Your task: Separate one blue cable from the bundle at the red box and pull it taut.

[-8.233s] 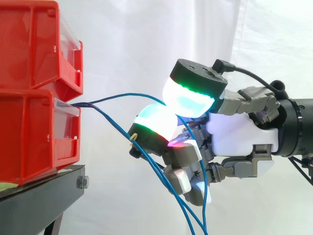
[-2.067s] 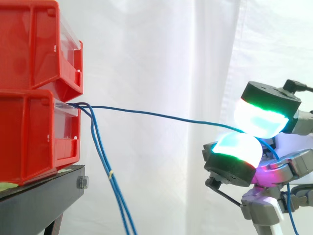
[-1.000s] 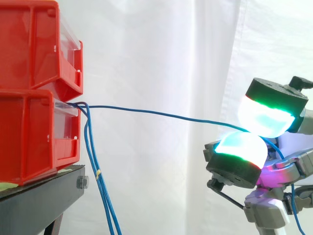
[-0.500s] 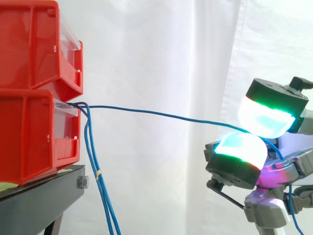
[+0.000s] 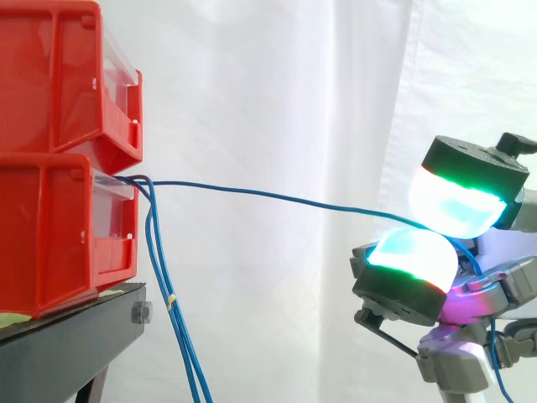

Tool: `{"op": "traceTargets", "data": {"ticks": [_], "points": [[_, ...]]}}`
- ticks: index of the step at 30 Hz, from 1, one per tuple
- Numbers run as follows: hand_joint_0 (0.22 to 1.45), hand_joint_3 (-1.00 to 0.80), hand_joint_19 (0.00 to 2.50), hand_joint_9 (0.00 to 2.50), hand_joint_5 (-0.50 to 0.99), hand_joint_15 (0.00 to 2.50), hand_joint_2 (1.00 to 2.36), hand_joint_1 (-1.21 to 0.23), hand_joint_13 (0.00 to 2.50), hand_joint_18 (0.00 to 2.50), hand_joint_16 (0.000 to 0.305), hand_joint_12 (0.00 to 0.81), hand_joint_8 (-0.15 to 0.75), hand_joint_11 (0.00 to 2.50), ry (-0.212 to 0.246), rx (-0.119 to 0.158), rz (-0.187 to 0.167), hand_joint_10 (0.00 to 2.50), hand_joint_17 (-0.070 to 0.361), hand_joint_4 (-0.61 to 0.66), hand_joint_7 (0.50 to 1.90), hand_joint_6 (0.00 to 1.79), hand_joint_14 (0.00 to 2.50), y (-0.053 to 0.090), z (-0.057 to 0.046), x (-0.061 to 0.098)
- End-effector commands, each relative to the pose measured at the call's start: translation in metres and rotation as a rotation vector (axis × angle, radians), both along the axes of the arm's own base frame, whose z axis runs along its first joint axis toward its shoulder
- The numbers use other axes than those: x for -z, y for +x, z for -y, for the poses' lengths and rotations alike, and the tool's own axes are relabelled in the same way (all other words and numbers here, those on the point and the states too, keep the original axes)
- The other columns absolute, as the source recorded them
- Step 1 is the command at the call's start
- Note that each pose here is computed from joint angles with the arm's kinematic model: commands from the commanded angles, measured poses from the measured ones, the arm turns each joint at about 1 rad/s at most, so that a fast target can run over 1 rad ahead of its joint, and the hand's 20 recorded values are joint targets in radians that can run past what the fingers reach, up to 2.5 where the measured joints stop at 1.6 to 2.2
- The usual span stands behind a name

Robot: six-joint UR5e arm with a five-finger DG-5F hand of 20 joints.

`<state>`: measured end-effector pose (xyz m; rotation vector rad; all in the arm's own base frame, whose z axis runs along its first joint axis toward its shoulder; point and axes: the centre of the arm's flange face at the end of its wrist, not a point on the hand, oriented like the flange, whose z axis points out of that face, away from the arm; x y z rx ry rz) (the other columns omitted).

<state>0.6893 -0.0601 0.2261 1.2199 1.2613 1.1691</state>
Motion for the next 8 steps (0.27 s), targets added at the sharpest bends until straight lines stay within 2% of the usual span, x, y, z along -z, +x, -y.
{"op": "traceTargets", "data": {"ticks": [1, 8], "points": [[0.6, -0.13, 0.66, 0.79, -0.14, 0.97, 1.02, -0.71, 0.89, 0.73, 0.033, 0.3, 0.262, 1.37, 0.0, 0.0, 0.0, 1.22, 0.074, 0.0, 1.08, 0.91, 0.02, 0.0001, 0.0001, -0.0002], [0.6, -0.12, 0.67, 0.8, -0.14, 0.96, 1.02, -0.7, 0.89, 0.72, 0.032, 0.295, 0.257, 1.41, 0.0, -0.001, -0.001, 1.17, 0.073, -0.01, 1.08, 0.91, 0.02, -0.0003, -0.0009, 0.0004]]}}
